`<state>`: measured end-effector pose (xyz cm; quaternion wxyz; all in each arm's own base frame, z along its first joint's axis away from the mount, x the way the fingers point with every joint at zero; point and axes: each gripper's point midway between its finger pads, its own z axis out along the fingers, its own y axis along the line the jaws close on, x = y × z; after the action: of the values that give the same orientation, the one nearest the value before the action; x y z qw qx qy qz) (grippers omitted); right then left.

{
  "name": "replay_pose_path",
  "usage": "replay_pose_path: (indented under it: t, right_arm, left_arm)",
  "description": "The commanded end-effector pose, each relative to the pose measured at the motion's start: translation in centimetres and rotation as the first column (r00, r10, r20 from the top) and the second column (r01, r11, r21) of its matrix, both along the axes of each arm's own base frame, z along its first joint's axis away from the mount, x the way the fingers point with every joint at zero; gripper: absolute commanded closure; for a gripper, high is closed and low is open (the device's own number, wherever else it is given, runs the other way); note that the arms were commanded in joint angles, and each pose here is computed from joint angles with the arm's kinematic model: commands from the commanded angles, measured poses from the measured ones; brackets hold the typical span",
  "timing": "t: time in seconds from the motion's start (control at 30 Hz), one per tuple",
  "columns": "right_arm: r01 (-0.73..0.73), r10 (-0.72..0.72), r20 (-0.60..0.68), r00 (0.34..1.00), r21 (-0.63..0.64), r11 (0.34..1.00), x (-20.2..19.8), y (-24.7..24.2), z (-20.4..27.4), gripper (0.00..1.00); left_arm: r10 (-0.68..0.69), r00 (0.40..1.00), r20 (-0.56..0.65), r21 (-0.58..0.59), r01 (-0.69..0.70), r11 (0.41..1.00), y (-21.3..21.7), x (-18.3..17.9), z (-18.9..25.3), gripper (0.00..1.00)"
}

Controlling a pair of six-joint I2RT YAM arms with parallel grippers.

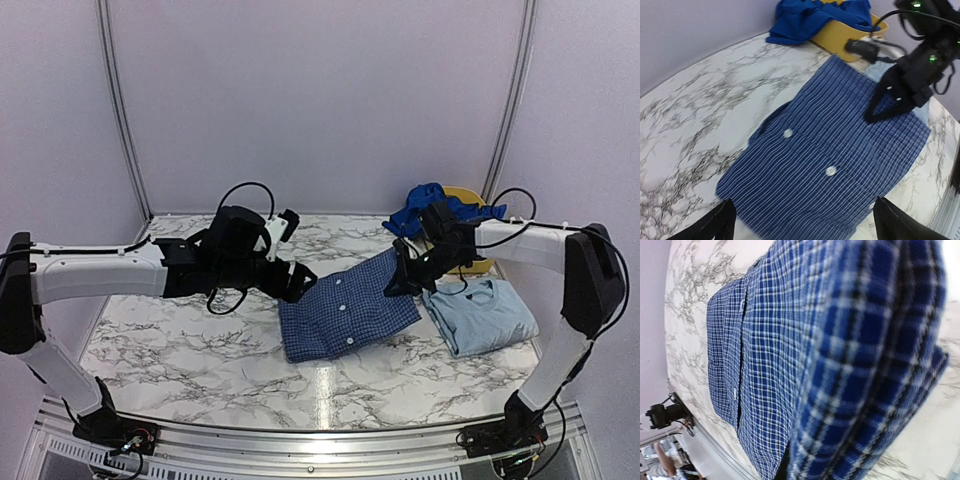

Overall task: Fold and stack the mixed laundry pile
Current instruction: Pass from the left arm to the right, then turn over the square-folded shirt at the center of the board.

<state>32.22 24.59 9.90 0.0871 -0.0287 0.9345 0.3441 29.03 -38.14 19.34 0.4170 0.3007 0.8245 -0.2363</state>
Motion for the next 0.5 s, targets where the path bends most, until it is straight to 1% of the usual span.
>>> replay_pose_path:
  t: [0.0,0.07,0.1,0.23,0.33,0.47]
  right_arm:
    - [-0.017,0.085,0.186,0.979,-0.338,0.941,1.3,-6.4,6.5,1.00]
    - [0.031,0.086,0.257,0.963,-0.423,0.906,2.3,-8.0,9.9,1.00]
    - [0.068,0.080,0.303,0.950,-0.450,0.890,3.0,-8.7,12.1,1.00]
    - [0.136,0.088,0.385,0.919,-0.518,0.844,3.9,-9.3,16.7,1.00]
    - [0.071,0.174,0.372,0.912,-0.560,0.825,3.7,-6.1,16.5,1.00]
    - [-0.113,0.353,0.280,0.893,-0.619,0.778,2.0,1.2,11.7,1.00]
  left_arm:
    - [0.181,0.977,-0.113,-0.030,-0.185,0.982,4.4,0.4,-0.7,0.01]
    - [0.234,0.961,-0.150,-0.010,-0.238,0.971,6.5,0.3,-1.5,0.01]
    - [0.258,0.952,-0.163,-0.018,-0.265,0.964,7.5,0.2,-1.3,0.01]
    - [0.327,0.924,-0.201,-0.009,-0.335,0.942,11.1,-0.3,-2.1,0.01]
    - [0.383,0.900,-0.207,0.002,-0.391,0.920,13.6,-0.5,-2.6,0.01]
    - [0.456,0.860,-0.230,0.026,-0.463,0.886,16.7,-0.6,-3.6,0.01]
